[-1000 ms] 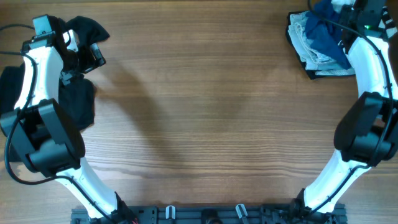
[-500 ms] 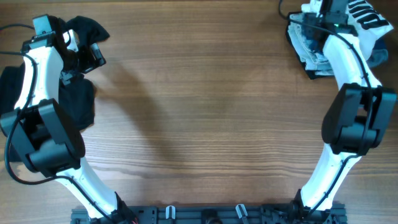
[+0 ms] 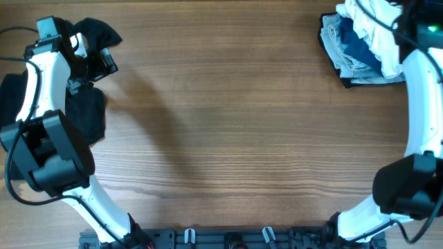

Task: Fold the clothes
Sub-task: 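Release the bundle on the stack and press it down with the right gripper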

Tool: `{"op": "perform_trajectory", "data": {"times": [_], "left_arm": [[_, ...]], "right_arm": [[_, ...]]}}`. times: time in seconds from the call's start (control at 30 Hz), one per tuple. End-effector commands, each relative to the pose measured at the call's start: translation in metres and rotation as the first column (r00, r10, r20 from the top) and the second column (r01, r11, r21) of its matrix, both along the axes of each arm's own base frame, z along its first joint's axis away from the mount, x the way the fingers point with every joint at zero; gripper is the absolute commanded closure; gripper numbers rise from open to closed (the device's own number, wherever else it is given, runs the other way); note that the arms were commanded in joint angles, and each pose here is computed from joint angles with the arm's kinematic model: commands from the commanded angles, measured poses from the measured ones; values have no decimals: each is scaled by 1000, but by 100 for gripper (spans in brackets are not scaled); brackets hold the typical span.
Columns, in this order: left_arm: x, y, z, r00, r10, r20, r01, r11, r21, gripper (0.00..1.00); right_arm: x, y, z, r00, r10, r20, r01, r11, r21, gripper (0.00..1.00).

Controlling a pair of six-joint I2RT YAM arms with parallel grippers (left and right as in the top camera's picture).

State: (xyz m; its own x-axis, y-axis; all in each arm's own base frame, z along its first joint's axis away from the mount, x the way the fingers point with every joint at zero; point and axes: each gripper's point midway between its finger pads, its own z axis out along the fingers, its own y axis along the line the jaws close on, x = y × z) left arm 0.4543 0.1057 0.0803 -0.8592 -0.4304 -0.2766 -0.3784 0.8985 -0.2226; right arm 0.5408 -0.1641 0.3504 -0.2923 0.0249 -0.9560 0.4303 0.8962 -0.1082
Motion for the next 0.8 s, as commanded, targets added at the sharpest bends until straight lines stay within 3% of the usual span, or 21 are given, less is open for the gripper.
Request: {"op": "perform_trajectory", "data": {"times": [0.0,0.27,0.4,0.53,0.63,0.77], "left_arm": [[4,-3,-2,1000,8,2,-8,1000,-18,0],[4,-3,-2,1000,8,1,-8,1000,-19,0],[4,-3,-2,1000,8,2,-8,1000,-18,0],[3,-4,-2,1000,8,0,-8,1000,-19,0],[2,-4,-3,1000,8,-6,-8,1000,-20,0],[2,-4,-3,1000,8,-7,-8,1000,-20,0]], "right_arm": [[27,-35,-72,999,-21,-48,26,995,101,0],[63,-65,-221,987,-17,-159,50,977,209,1],[56,-45,-329,940,87,-329,24,947,319,0],[35,-28,-399,877,156,-454,44,915,400,0],[28,-25,-399,862,163,-481,58,909,412,0],[40,-30,-332,905,150,-399,14,925,379,0]]}}
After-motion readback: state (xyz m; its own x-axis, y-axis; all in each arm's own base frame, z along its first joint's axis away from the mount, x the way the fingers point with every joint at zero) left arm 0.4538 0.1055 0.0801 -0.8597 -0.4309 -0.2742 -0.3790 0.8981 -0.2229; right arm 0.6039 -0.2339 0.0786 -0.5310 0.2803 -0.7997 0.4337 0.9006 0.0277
